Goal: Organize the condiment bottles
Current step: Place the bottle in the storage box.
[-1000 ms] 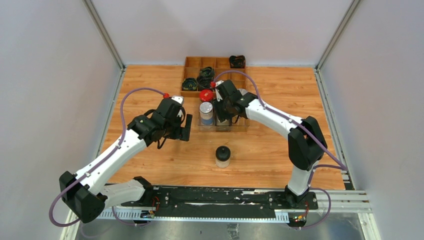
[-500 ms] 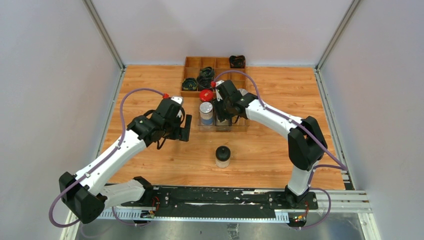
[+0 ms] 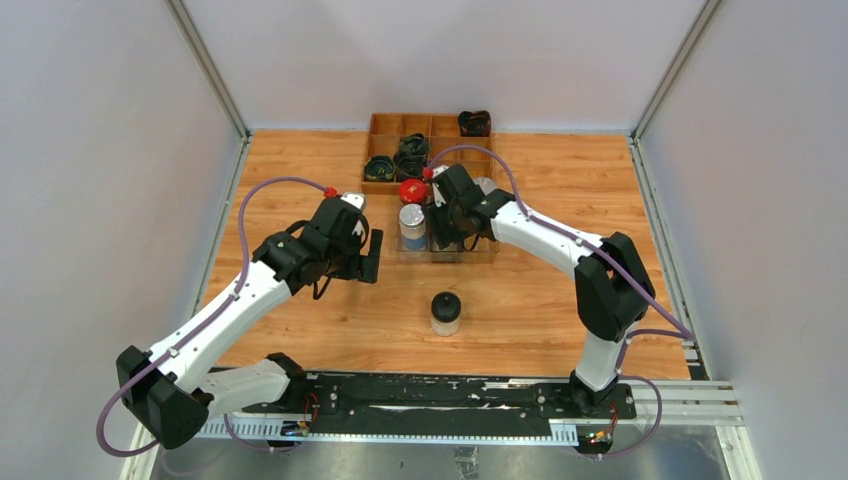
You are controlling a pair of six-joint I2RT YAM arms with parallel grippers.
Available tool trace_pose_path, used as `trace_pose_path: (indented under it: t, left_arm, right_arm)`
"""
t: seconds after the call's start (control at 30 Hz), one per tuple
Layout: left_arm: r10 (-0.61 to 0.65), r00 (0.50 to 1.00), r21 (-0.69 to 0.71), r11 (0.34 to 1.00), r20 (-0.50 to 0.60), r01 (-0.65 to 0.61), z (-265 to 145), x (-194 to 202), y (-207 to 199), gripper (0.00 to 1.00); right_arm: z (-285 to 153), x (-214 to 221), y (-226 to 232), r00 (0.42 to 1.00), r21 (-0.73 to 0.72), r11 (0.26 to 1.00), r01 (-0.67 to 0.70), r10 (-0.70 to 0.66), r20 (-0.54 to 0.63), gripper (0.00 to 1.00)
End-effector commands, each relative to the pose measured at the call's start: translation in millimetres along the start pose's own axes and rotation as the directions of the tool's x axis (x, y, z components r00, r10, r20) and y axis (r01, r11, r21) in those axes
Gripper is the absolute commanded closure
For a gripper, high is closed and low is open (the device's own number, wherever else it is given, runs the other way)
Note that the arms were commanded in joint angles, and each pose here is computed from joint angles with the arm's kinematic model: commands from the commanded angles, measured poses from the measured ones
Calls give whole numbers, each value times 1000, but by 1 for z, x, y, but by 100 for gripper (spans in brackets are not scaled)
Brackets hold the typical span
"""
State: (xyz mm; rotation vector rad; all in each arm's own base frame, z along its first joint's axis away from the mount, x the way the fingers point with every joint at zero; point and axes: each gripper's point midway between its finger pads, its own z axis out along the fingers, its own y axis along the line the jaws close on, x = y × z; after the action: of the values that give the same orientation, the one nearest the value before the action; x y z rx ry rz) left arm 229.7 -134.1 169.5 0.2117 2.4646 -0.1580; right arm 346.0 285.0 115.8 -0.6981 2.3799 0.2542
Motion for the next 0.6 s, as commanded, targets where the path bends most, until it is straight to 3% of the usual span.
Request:
trace_pose_path:
  t: [0.0, 0.57]
  left_arm:
    - [-9, 1000, 10, 1000, 21, 9, -4, -4, 0, 0]
    - [-26, 999, 23, 999, 22, 26, -6, 0, -1, 0]
  right_arm:
    - [-10, 7, -7, 1000, 13, 1000, -12, 12, -12, 39]
    - [-42, 27, -7, 999, 5, 999, -42, 42, -4, 35]
